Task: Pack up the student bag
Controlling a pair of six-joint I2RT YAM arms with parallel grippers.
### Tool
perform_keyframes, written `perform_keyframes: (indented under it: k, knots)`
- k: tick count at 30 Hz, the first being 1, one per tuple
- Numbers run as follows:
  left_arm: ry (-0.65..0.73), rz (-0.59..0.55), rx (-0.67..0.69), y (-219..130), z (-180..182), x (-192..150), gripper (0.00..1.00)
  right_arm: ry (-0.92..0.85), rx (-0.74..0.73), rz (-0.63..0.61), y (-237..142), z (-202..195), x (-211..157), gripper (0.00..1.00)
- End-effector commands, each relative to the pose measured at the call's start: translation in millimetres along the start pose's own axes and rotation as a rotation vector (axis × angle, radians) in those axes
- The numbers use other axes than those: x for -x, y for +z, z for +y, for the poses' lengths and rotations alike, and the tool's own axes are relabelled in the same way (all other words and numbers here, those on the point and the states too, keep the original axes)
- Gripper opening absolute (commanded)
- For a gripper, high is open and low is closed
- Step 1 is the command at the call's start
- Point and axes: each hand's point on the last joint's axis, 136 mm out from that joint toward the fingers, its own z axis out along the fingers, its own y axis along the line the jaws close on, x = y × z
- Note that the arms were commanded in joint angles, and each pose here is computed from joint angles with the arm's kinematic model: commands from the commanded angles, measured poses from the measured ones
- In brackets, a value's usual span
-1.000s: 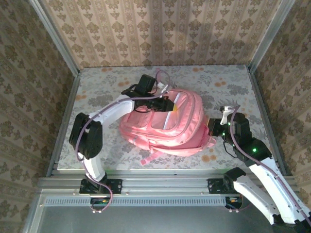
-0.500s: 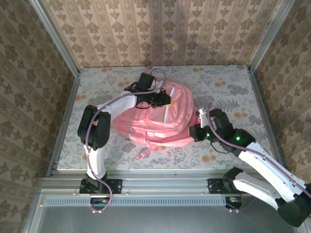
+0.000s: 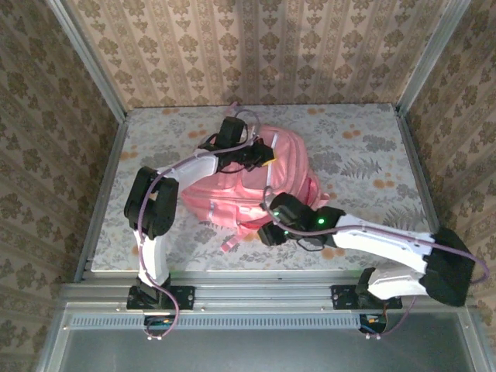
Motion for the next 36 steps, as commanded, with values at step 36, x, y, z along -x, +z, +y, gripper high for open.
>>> perform_keyframes:
  k: [36]
  knots:
    - [-0.173, -0.123, -0.087, -22.1, 31.9, 36.9, 0.00, 0.131, -0.329, 0.106, 110.3, -15.0, 24.5, 0.52]
